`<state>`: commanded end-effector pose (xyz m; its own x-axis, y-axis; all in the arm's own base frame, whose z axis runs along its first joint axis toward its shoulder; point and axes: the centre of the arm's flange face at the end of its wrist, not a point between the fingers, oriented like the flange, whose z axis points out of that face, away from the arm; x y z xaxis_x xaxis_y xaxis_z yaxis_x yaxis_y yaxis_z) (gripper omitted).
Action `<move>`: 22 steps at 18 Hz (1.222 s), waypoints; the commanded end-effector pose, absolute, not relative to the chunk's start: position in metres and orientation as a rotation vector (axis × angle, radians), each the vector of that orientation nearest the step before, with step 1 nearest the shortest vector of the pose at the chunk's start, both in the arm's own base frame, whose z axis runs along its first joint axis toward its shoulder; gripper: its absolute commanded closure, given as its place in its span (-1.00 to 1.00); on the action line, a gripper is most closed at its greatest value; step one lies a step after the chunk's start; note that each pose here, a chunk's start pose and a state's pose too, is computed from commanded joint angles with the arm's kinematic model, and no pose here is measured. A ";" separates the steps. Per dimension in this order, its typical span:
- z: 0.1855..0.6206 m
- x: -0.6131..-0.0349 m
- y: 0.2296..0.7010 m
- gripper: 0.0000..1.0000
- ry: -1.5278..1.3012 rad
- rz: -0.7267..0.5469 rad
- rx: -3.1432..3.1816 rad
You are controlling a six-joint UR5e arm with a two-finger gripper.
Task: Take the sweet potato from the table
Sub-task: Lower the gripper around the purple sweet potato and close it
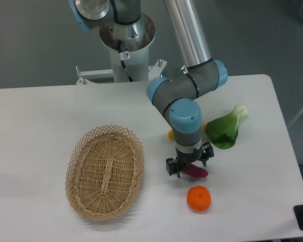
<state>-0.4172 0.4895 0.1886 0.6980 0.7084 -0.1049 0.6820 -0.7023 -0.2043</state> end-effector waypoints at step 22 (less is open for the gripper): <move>0.197 -0.421 0.489 0.27 -1.117 0.317 -2.761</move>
<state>-0.4212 0.4888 0.1965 0.7008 0.6995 -0.1396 0.6686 -0.7124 -0.2130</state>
